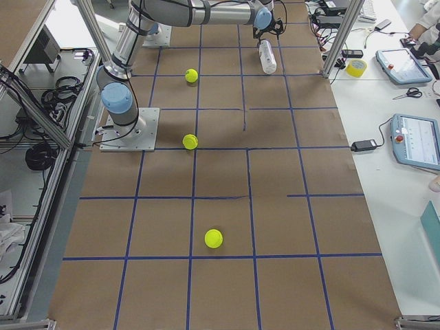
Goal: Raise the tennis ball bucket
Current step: 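Raise the right gripper away while the left gripper reaches toward the lying can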
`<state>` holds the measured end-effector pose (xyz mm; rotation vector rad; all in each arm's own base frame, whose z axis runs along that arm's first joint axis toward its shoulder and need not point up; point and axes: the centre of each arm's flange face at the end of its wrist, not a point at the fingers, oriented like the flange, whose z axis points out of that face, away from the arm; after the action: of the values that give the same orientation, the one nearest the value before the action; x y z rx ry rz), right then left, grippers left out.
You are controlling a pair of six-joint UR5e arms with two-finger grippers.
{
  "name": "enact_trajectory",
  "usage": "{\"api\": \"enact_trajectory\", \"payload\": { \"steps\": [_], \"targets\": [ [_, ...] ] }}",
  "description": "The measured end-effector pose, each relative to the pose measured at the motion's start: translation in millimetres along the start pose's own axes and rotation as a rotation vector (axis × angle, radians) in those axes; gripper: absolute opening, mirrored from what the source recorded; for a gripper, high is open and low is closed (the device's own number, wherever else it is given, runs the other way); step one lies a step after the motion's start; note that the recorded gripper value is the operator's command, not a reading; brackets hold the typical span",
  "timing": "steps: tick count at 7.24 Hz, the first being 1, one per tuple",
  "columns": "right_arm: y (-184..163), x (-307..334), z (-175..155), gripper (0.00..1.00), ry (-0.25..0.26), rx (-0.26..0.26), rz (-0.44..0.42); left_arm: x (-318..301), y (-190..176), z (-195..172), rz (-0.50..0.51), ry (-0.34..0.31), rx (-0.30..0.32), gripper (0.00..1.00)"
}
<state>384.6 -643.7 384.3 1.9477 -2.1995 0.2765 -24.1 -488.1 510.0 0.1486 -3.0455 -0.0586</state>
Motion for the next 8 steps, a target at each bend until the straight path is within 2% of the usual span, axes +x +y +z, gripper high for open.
{"api": "enact_trajectory", "payload": {
  "steps": [2,4,6,8],
  "targets": [
    [80.2,22.2,-64.5,1.0,-0.029,-0.048,0.34,2.7,-31.9,30.2,0.001,0.097,0.056,1.0],
    [139.5,20.7,-108.4,1.0,-0.054,-0.097,0.678,4.3,-68.1,76.1,0.006,0.201,0.114,1.0],
    [169.1,-2.7,-136.2,1.0,-0.065,-0.125,1.006,6.8,-104.4,114.5,0.013,0.314,0.164,1.0],
    [180.3,-19.0,-160.8,1.0,-0.037,-0.116,1.301,8.6,-142.7,161.2,0.02,0.437,0.202,1.0]
  ]
}}
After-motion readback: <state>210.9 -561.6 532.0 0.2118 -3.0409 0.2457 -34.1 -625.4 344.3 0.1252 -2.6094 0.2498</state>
